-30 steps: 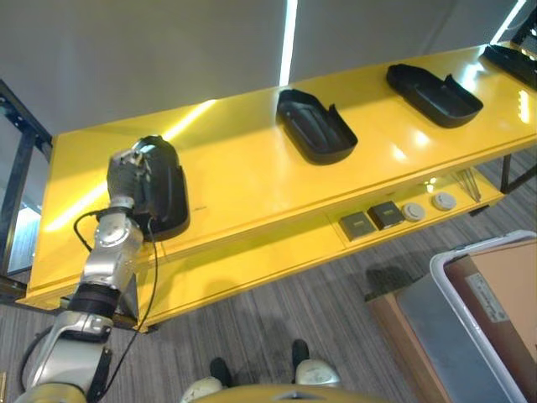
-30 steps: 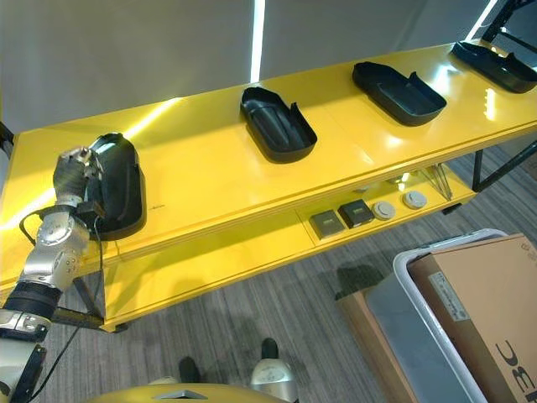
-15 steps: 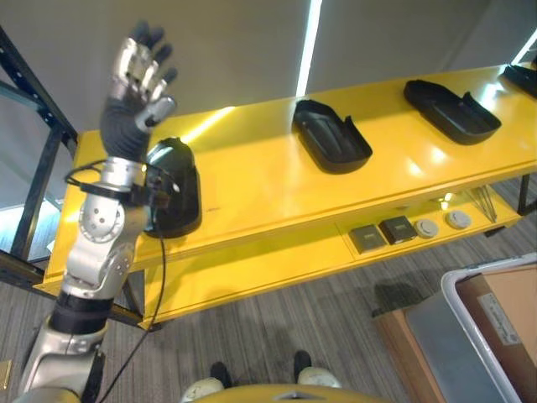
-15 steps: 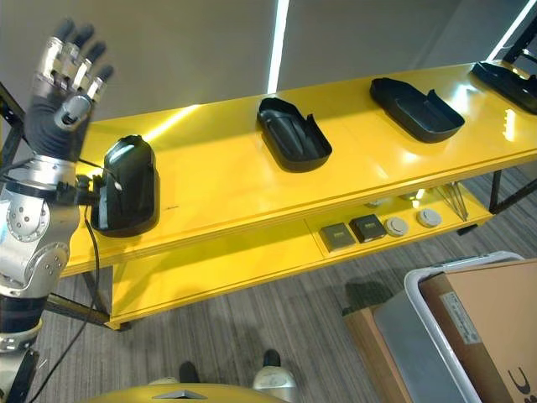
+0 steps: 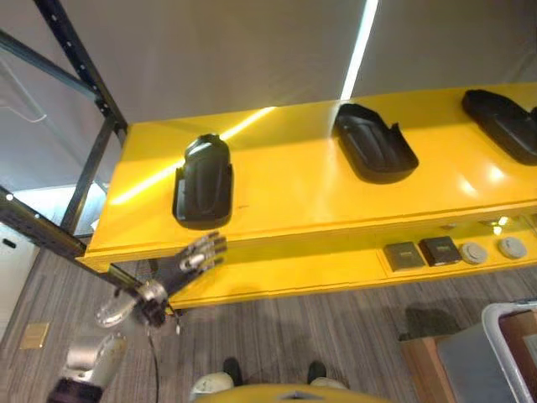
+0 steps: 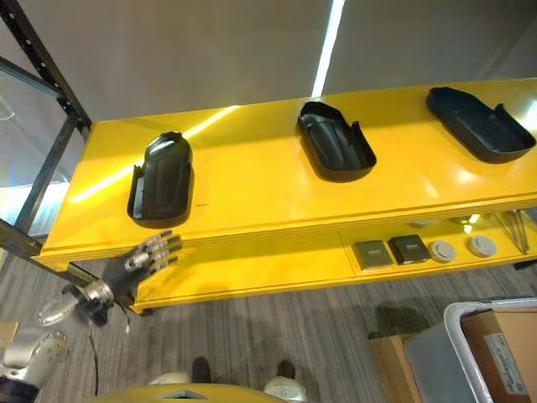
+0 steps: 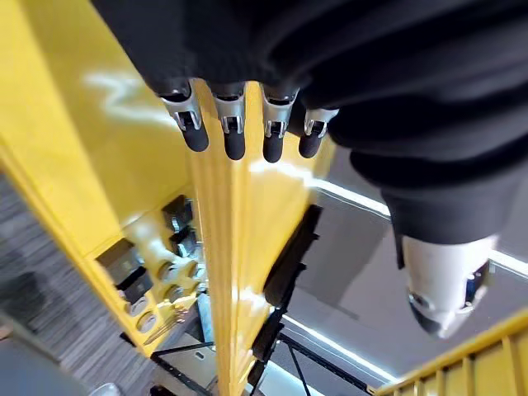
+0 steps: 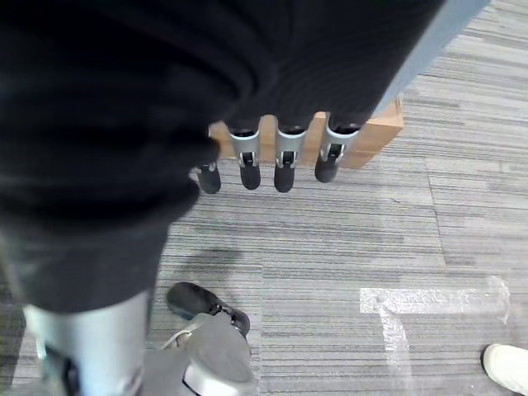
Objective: Move parts from the plastic box to the shelf.
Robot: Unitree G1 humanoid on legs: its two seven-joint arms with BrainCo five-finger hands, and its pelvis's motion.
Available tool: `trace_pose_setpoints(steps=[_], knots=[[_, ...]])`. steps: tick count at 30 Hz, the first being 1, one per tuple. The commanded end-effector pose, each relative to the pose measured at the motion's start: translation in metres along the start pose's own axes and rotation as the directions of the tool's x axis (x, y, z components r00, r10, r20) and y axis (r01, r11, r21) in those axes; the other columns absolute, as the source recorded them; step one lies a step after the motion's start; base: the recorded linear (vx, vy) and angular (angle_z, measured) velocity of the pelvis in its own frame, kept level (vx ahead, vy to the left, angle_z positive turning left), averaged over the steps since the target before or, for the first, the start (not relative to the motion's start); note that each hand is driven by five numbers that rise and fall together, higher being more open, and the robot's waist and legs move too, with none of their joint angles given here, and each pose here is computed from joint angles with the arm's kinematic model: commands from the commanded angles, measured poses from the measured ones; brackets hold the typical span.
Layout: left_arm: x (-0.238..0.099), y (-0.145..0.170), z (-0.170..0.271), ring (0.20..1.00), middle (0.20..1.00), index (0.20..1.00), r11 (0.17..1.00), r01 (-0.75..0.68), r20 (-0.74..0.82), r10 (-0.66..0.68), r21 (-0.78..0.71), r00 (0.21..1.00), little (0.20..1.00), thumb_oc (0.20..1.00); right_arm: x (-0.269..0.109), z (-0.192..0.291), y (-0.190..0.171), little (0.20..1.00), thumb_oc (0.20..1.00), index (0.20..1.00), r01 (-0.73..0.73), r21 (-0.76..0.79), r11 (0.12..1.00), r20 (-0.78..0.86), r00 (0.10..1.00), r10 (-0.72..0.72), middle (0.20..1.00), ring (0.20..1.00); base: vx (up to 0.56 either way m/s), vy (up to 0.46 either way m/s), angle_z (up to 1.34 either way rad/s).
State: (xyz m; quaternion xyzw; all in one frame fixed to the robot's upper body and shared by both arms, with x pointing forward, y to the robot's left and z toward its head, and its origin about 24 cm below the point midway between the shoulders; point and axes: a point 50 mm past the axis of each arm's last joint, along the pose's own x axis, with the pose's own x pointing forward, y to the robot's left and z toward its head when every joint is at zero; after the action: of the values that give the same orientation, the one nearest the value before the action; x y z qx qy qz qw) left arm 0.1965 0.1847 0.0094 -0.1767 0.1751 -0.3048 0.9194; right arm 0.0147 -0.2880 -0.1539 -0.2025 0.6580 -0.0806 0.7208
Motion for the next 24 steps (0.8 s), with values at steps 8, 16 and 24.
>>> trace_pose_setpoints(steps=[8, 16, 24], knots=[[0.017, -0.012, 0.024, 0.2, 0.2, 0.2, 0.997, 0.027, 0.203, -0.041, 0.073, 0.978, 0.2, 0.2, 0.001, -0.004, -0.003, 1.0, 1.0, 1.0, 0.025, -0.002, 1.0, -0.038, 0.999, -0.026, 1.0, 1.0, 0.0, 0.002, 0.03], [0.029, -0.02, 0.045, 0.2, 0.2, 0.2, 0.992, 0.0, 0.297, -0.038, 0.129, 0.954, 0.2, 0.2, 0.001, -0.004, 0.0, 1.0, 1.0, 1.0, 0.018, -0.008, 1.0, -0.031, 0.999, -0.018, 1.0, 1.0, 0.0, 0.0, 0.0], [0.034, -0.007, 0.055, 0.2, 0.2, 0.2, 0.977, -0.148, 0.348, 0.087, 0.151, 0.933, 0.2, 0.2, 0.001, -0.003, -0.001, 1.0, 1.0, 1.0, 0.016, -0.03, 0.999, -0.031, 0.999, -0.017, 1.0, 1.0, 0.0, 0.0, 0.0]])
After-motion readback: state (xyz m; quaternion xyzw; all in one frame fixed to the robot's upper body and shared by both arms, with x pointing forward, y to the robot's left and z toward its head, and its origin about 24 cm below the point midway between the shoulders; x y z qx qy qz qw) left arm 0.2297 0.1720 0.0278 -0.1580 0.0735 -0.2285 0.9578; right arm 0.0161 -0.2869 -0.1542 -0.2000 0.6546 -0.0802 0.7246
